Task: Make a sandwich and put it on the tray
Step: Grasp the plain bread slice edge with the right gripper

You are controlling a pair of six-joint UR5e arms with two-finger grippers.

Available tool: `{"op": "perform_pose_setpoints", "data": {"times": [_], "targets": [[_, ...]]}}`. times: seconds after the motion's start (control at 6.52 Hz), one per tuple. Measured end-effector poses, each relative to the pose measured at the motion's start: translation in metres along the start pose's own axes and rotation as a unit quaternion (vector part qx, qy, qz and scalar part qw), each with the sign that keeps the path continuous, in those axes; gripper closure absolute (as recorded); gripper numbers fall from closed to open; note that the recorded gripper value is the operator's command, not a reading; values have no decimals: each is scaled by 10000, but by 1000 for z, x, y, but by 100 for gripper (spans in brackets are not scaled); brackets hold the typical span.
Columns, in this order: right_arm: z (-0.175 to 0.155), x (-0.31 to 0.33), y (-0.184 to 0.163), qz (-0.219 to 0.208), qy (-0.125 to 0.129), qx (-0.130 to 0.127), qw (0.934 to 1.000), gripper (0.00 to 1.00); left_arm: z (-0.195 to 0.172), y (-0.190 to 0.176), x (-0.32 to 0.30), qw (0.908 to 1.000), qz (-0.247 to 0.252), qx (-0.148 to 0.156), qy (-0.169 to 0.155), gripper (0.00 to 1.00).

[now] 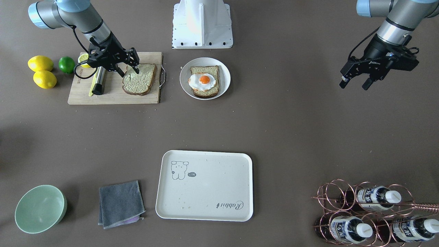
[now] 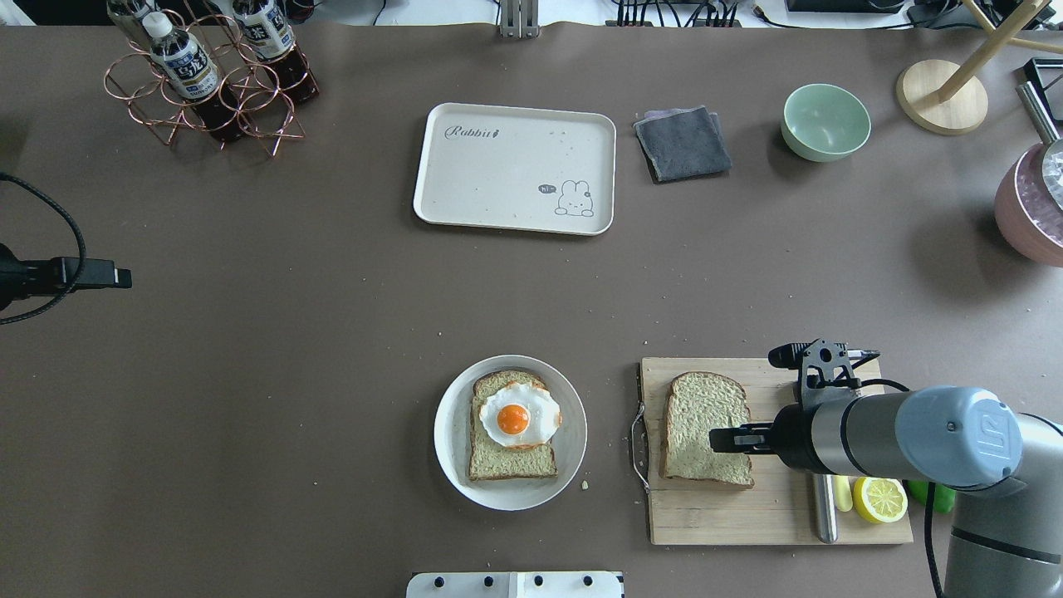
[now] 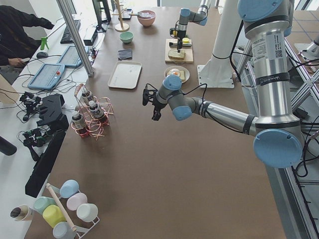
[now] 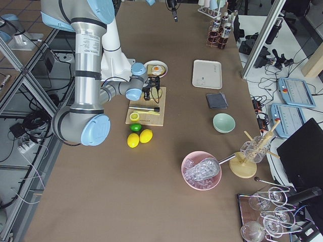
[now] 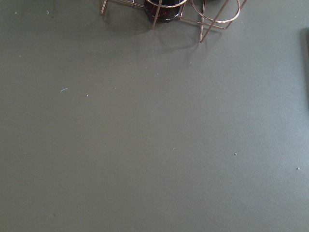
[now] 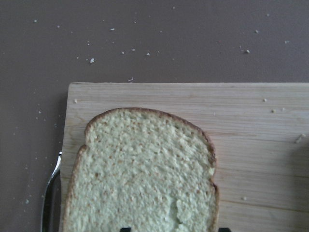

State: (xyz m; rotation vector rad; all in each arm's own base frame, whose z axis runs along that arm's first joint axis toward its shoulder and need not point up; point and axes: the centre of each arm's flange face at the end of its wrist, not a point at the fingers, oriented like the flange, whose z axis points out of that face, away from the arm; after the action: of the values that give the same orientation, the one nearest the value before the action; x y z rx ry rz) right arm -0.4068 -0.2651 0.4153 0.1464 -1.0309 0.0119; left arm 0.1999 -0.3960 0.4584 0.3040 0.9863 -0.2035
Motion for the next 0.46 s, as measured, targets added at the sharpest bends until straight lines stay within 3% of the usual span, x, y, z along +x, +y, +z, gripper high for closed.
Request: {"op": "perform_pose_setpoints", "data": {"times": [0.15, 0.46], "targets": [[-2, 2, -2, 23, 6, 21, 10000, 100, 0, 0, 0, 10000, 1, 0, 2, 2], [0, 4, -4, 38, 41, 41, 10000, 100, 2, 0, -1, 10000, 1, -7, -12, 2]]}}
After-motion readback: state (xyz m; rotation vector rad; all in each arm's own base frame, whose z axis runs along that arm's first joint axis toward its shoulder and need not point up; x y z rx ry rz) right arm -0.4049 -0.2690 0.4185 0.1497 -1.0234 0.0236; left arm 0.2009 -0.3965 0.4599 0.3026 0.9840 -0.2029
